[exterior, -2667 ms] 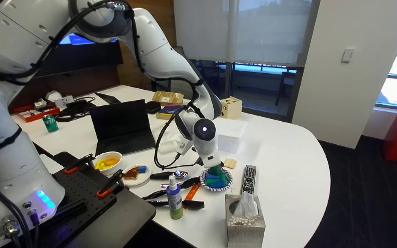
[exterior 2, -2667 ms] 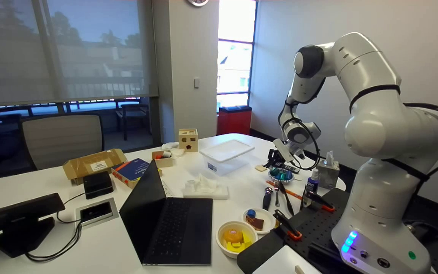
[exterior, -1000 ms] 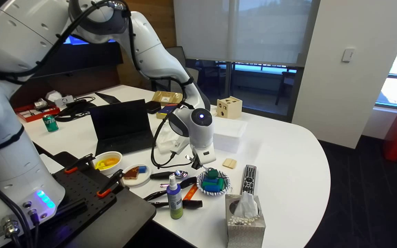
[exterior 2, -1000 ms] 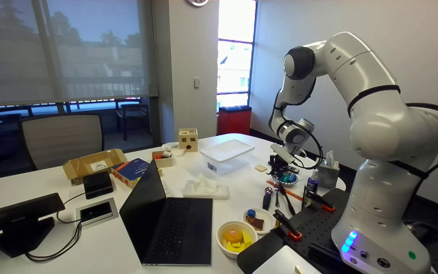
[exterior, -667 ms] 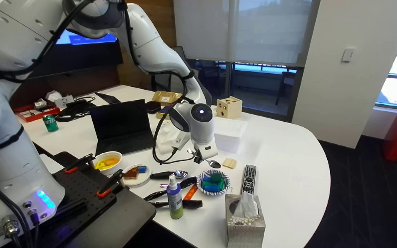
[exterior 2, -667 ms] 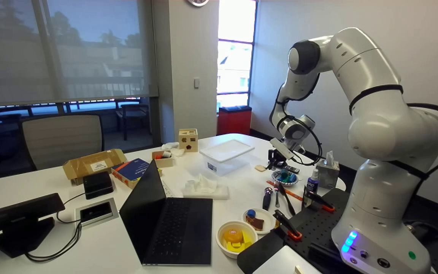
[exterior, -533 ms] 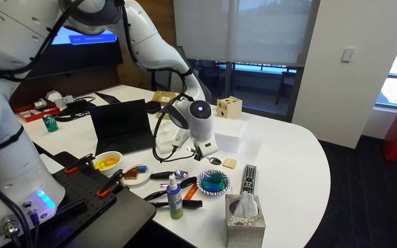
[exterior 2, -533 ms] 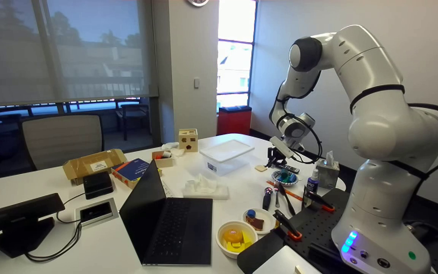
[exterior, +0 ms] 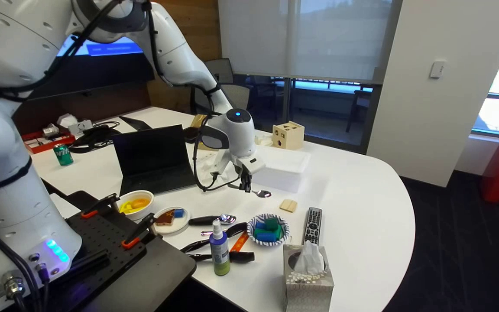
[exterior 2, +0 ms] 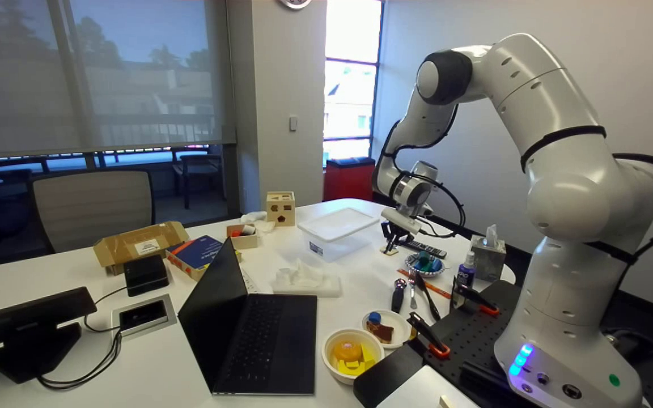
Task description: Use the silver spoon to stir the blue blocks in the bowl.
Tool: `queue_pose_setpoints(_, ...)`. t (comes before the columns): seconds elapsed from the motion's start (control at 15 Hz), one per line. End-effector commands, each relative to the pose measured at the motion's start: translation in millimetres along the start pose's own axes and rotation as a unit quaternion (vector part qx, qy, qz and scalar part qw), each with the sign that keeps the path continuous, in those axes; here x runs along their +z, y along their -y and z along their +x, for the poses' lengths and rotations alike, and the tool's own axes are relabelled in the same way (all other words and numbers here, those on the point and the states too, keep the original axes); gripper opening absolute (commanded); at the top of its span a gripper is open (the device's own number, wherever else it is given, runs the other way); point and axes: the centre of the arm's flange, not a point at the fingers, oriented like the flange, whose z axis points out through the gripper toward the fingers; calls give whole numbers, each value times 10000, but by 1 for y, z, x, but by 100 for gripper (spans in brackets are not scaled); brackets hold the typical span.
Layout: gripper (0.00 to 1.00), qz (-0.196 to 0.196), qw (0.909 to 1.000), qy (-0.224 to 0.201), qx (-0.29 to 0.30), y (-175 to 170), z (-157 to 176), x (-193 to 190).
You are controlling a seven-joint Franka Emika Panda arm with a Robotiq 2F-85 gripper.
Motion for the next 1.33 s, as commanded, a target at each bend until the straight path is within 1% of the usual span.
queue_pose_setpoints(0.0, 2, -510, 9983, -16, -265, 23, -14, 18)
queue_pose_setpoints(0.2, 2, -848, 9956, 52, -395, 27, -24, 36)
queue_pose_setpoints(0.33, 2, -1013, 9939, 9, -442, 28, -25, 46)
queue_pose_setpoints(0.67, 2, -1173, 9919, 13, -482, 33, -21, 63)
queue_pose_setpoints(0.73, 20, -1194, 9917, 22, -483, 34, -21, 65)
queue_pose_setpoints(0.8, 35, -1205, 9915, 26, -495, 35, -22, 67)
queue_pose_setpoints(0.87, 40, -1216, 9913, 24, -500, 36, -22, 67)
queue_pose_setpoints(1.07, 64, -1180, 9916, 38, -519, 37, -24, 58)
queue_pose_setpoints(1.2, 77, -1051, 9927, -19, -589, 40, -29, 37)
queue_pose_setpoints(1.27, 86, -1016, 9927, 10, -644, 43, -31, 23)
